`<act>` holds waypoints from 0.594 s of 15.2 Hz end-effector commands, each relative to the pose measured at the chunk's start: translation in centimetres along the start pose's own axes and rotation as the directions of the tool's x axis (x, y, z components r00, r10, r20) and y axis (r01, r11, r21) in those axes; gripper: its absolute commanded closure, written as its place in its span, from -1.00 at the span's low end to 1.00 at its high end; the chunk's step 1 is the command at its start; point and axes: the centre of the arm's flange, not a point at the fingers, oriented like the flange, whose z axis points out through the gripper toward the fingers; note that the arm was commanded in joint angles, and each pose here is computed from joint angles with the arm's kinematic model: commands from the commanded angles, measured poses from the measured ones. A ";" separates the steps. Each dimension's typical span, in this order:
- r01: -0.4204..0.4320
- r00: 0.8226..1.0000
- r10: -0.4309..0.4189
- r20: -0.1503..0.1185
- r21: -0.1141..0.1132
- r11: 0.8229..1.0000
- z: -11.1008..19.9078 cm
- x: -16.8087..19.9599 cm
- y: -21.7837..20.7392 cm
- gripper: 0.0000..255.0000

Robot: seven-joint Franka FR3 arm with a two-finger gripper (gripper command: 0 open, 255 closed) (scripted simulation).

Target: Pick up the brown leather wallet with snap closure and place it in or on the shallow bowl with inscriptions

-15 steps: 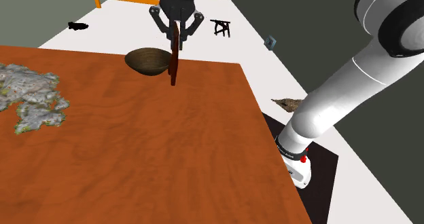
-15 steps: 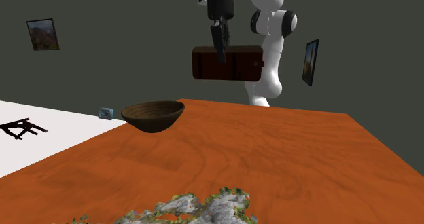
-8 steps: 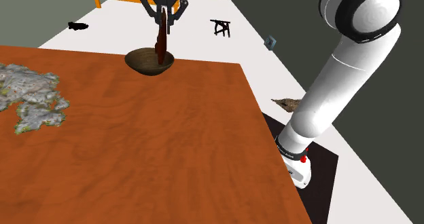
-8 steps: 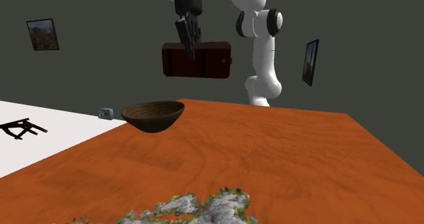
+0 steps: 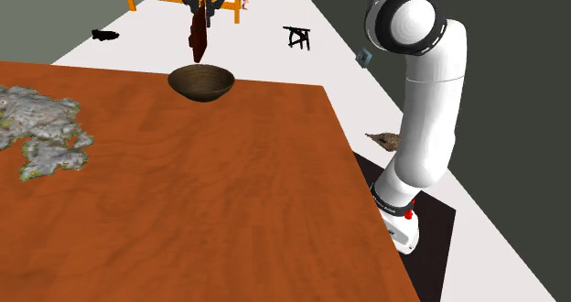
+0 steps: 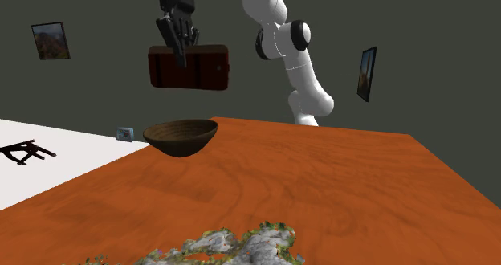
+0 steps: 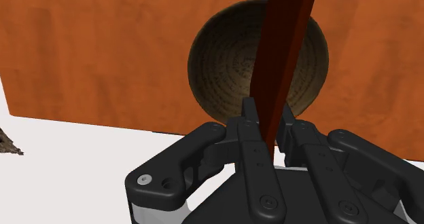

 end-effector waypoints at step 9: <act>-0.006 1.000 0.006 0.000 -0.002 1.000 4.2 2.5 -0.7 1.00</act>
